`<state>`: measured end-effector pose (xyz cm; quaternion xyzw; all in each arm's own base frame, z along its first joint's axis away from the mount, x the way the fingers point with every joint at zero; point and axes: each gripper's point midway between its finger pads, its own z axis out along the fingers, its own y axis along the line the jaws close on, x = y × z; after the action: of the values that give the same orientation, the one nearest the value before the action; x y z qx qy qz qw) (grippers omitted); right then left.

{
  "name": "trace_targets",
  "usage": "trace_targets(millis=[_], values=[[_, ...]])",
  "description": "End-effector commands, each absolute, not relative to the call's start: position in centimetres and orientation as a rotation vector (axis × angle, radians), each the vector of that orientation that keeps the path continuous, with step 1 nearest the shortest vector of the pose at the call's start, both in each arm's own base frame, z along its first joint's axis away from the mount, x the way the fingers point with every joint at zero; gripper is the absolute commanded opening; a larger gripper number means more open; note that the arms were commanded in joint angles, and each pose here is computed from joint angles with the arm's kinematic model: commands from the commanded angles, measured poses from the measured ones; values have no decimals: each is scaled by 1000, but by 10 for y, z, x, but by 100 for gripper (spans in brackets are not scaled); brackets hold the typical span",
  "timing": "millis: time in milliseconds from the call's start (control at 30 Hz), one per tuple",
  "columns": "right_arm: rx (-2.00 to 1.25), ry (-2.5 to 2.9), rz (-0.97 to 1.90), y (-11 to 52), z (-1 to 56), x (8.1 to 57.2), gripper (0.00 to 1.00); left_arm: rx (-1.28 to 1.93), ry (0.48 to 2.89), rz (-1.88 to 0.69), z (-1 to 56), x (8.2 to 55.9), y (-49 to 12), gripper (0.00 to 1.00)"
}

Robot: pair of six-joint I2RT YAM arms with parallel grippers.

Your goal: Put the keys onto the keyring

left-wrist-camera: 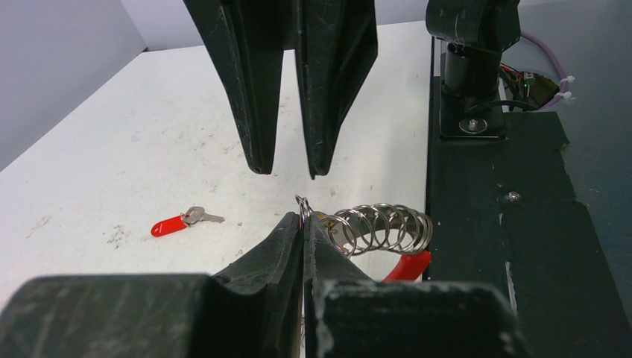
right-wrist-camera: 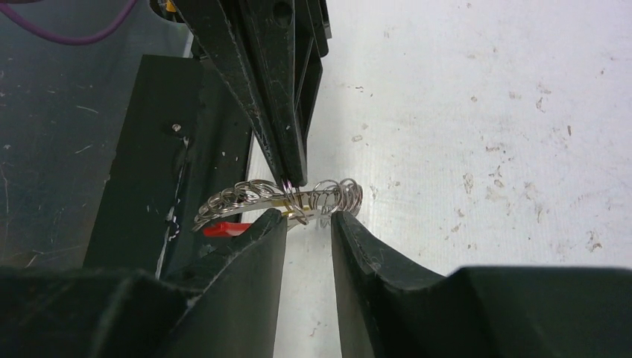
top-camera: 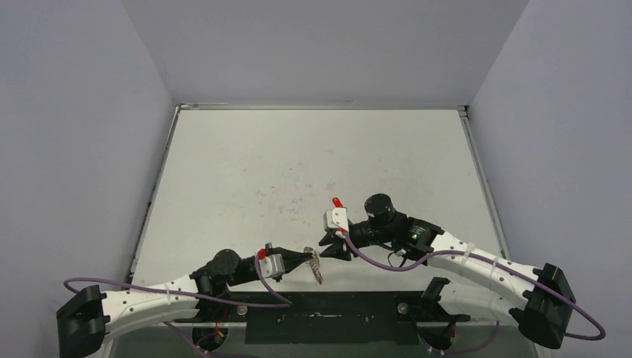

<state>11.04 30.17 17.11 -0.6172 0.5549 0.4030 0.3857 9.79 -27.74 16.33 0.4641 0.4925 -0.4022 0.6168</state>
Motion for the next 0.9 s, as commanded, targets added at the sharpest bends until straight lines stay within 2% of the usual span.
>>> trace_targets(millis=[0,367,567,633,733,767,867], values=[[-1570,1253,1066,318,192,111,30,1028,1036,-975,191,92,-281,0],[-1622,1246,1137,320,180,100,36,1021,1036,-970,193,93,-281,0],[-1656,1288,1139,322,166,100,35,1018,1033,-973,194,93,-281,0],[-1657,1296,1134,323,164,101,25,1020,1035,-973,194,93,-281,0],[-1655,1297,1136,325,167,103,3,1021,1043,-969,192,94,-281,0],[-1657,1296,1136,325,169,102,0,1020,1045,-970,192,94,-280,0],[-1650,1303,1123,324,174,102,0,1017,1054,-961,190,95,-279,0]])
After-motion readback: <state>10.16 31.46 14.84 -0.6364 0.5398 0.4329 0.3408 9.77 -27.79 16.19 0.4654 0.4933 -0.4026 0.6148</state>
